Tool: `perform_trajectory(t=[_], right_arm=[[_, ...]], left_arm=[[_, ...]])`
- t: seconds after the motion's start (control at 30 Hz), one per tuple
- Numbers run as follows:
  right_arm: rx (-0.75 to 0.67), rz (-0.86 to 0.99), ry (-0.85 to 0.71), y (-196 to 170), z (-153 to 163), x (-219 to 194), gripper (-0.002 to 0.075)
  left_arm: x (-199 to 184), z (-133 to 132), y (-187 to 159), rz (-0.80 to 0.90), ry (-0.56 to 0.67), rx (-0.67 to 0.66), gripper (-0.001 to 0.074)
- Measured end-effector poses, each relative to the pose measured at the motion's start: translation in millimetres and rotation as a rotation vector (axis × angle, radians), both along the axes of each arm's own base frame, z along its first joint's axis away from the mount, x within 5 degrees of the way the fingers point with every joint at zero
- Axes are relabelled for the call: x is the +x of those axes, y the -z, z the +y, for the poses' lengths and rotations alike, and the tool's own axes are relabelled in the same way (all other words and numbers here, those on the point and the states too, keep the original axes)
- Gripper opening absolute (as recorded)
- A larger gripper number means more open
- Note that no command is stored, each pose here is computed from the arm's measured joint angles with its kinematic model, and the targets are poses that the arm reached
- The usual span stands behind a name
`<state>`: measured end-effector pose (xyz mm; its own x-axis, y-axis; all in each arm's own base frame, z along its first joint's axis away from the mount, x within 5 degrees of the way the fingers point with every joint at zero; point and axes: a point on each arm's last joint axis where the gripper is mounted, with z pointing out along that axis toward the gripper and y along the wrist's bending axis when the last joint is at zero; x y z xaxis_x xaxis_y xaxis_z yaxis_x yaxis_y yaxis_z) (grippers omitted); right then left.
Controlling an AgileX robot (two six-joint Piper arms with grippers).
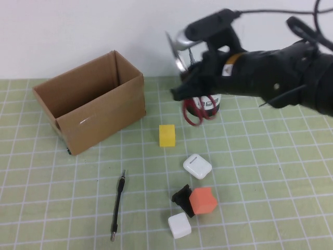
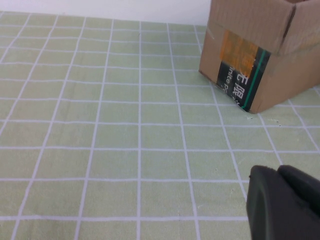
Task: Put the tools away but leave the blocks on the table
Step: Place the Scissors into the box
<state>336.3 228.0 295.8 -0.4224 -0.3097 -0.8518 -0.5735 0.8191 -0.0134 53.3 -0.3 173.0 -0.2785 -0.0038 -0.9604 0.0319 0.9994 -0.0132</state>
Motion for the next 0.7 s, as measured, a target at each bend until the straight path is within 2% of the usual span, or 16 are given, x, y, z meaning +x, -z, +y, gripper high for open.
perform_trajectory(t=[0.27,0.7], right_arm=[[0.114,-0.370,-0.122,-14.3,43.2,1.3,0.0041],[0.093,-0.636,-0.229,-19.4,103.3,50.5,0.0041]], left_arm=[[0.0,0.0,0.0,0.000,0.000,0.000,-0.0006],[0.0,0.0,0.0,0.000,0.000,0.000,-0.0006]])
